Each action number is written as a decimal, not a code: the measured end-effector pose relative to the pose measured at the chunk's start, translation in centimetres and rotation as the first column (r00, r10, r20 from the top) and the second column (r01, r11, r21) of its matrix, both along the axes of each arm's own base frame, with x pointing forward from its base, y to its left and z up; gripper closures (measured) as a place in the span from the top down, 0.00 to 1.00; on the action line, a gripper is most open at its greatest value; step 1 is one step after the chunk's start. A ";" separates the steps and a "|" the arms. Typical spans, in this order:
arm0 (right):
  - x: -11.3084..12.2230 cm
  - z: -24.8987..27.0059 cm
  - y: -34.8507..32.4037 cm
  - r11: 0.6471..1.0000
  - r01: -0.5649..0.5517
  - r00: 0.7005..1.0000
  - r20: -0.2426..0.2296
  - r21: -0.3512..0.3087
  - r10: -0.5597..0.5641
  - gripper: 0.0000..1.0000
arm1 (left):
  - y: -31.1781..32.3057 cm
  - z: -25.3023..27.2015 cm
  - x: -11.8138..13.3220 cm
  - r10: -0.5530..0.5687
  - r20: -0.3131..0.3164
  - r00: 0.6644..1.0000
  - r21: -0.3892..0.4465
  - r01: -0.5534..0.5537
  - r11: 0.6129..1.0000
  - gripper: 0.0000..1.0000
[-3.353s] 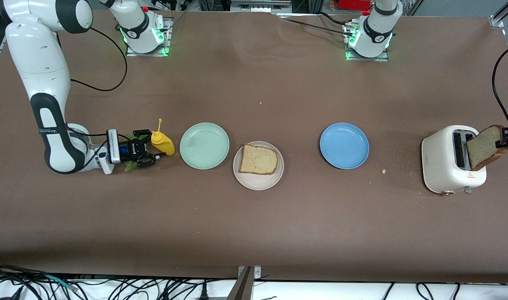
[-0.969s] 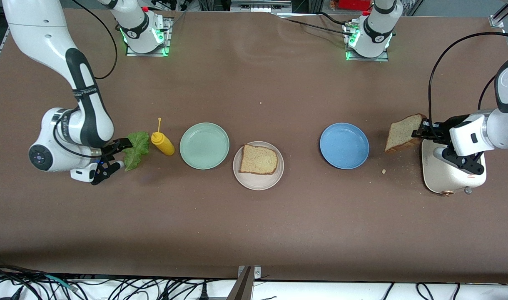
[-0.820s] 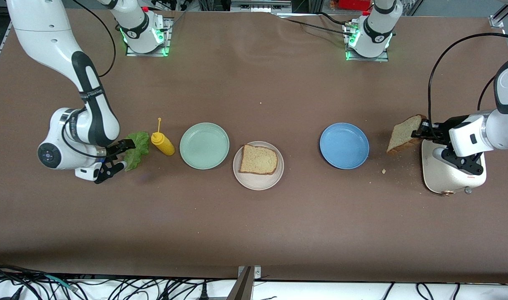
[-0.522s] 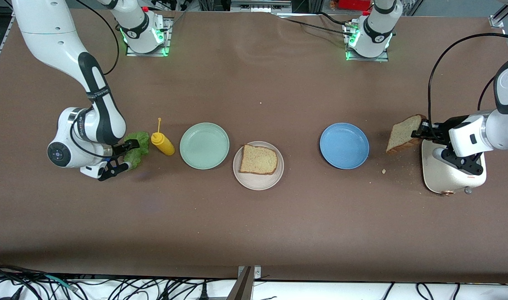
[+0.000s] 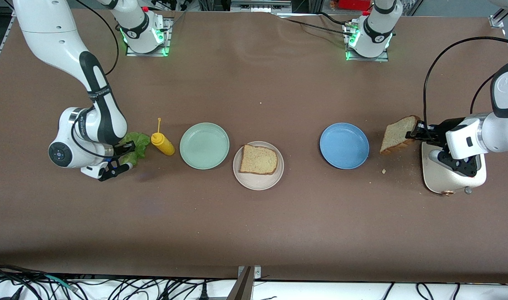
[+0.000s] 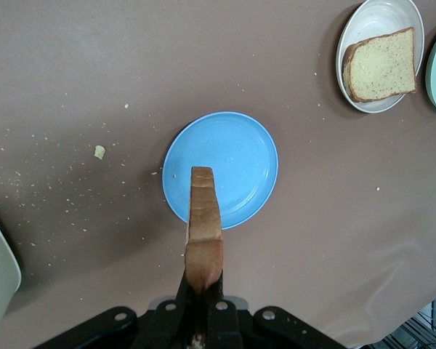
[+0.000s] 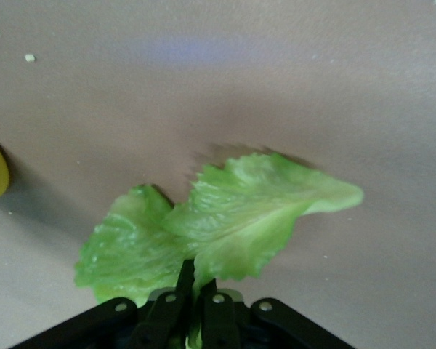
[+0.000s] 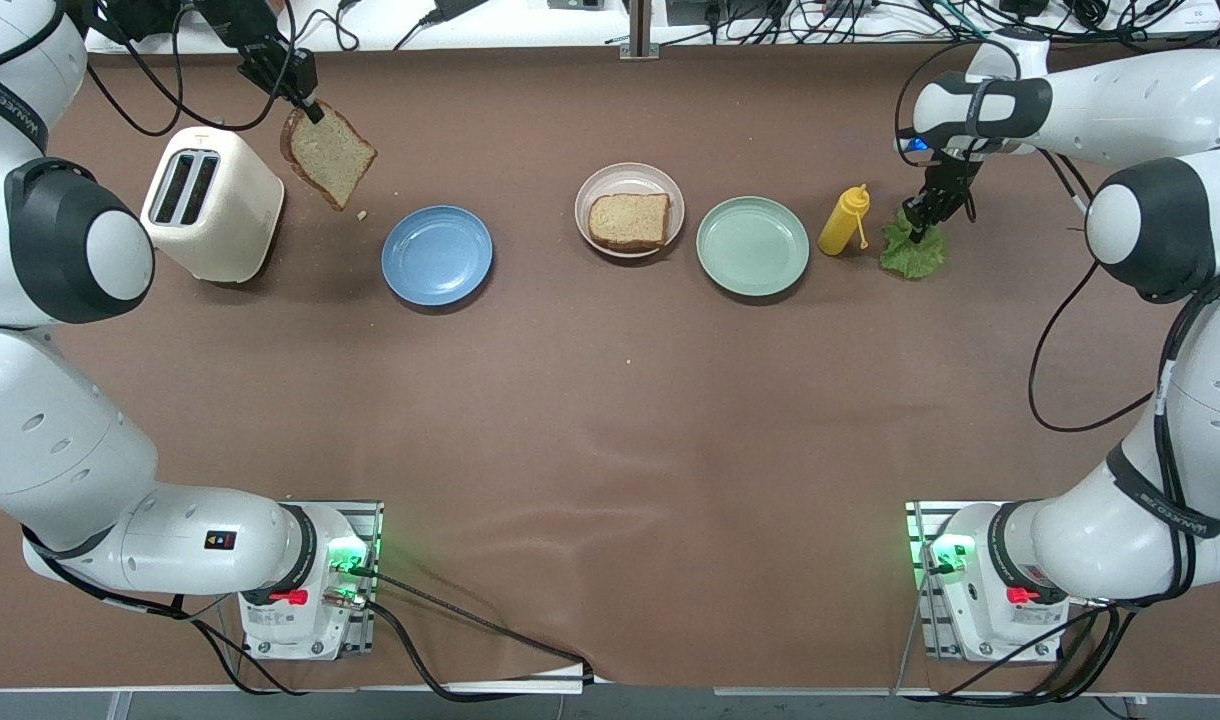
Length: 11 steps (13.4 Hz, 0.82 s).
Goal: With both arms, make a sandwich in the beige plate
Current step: 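Grasp the green lettuce leaf with the right gripper and lift it, then carry the lettuce leaf onto the bread on the beige plate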
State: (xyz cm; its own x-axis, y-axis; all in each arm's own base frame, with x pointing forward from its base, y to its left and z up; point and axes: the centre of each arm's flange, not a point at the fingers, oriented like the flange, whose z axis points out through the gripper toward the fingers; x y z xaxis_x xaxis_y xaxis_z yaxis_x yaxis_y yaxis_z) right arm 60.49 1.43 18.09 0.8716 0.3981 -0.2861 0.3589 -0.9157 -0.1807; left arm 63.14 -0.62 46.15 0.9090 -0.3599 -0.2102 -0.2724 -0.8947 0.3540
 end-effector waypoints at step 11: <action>4.4 18.9 -1.1 1.000 0.002 0.994 -0.106 0.030 0.002 0.04 | -0.2 0.1 0.0 0.067 -0.017 0.998 -0.001 -0.067 0.998 0.08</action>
State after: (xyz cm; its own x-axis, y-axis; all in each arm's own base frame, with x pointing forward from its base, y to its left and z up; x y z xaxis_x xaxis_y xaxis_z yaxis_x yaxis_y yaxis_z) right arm 64.92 0.31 36.96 0.8368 0.4079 -0.3652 0.3361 -0.9093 -0.2453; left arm 63.18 -0.80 46.21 0.9274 -0.2983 -0.2256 -0.2055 -0.9104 0.3591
